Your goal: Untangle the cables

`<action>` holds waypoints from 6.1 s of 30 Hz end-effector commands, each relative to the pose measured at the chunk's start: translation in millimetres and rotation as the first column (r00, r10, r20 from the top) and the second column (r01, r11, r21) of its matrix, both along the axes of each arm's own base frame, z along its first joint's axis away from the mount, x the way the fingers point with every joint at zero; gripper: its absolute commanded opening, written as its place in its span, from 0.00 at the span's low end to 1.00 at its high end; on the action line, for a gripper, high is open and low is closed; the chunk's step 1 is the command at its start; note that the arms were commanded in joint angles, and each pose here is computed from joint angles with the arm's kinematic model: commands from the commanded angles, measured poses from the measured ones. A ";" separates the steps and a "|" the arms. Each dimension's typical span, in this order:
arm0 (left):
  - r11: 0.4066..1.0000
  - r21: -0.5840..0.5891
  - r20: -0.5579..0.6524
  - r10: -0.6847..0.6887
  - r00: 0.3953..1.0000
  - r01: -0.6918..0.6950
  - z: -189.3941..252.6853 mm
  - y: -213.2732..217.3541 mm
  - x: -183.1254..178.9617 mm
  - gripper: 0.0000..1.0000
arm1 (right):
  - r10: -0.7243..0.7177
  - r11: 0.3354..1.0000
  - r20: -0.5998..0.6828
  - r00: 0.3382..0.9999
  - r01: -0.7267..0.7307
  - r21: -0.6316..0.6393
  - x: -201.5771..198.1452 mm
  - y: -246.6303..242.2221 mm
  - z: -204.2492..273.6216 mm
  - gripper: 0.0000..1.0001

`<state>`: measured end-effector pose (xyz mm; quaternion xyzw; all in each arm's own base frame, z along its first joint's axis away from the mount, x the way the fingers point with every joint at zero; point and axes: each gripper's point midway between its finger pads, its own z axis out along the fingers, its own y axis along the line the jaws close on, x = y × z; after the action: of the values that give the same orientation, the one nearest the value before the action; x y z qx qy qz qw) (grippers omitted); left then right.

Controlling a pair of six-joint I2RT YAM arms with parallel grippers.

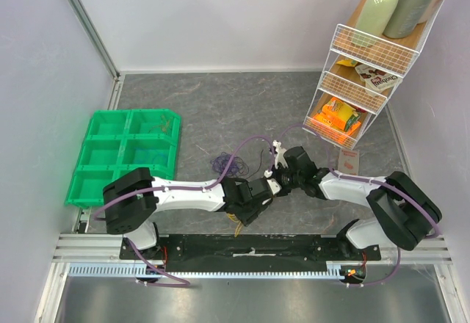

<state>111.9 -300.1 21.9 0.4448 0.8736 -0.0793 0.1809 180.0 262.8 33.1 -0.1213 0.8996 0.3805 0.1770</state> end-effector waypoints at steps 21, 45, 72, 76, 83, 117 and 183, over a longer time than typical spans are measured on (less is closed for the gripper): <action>0.920 -0.377 0.142 0.173 0.975 -0.109 106.8 19.9 43.6 0.02 | -0.355 0.935 0.190 0.915 0.344 0.089 68.0 -72.3 51.9 0.95; -0.318 -0.361 -0.032 0.944 -0.329 -0.877 197.6 376.9 135.2 0.02 | -0.321 0.947 0.175 0.931 0.314 0.065 65.1 -70.6 6.3 0.90; -0.814 -0.240 0.035 0.537 -0.843 -0.528 91.5 501.1 90.2 0.02 | -0.296 0.955 0.196 0.935 0.287 0.071 63.1 -69.4 7.0 0.90; -0.842 -0.220 -0.035 0.511 -0.859 -0.493 82.2 510.3 92.5 0.02 | -0.292 0.956 0.191 0.937 0.284 0.071 63.0 -68.7 6.2 0.91; -0.863 -0.175 -0.113 0.496 -0.861 -0.474 67.2 514.3 95.4 0.02 | -0.293 0.956 0.189 0.937 0.285 0.068 63.2 -68.9 5.6 0.91; -0.798 -0.370 -0.107 0.545 -0.832 -0.475 117.0 514.3 92.7 0.64 | -0.289 0.957 0.188 0.939 0.281 0.066 63.1 -68.5 4.7 0.91; 0.567 -0.613 -0.261 0.511 0.819 -0.550 113.0 56.7 110.5 0.68 | -0.341 0.627 0.293 0.893 0.448 -0.638 142.3 -24.7 -39.0 0.00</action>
<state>220.8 -227.1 112.3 0.0246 0.8992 -0.3170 0.3005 354.5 260.3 17.5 0.0105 0.9492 -0.0074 0.3145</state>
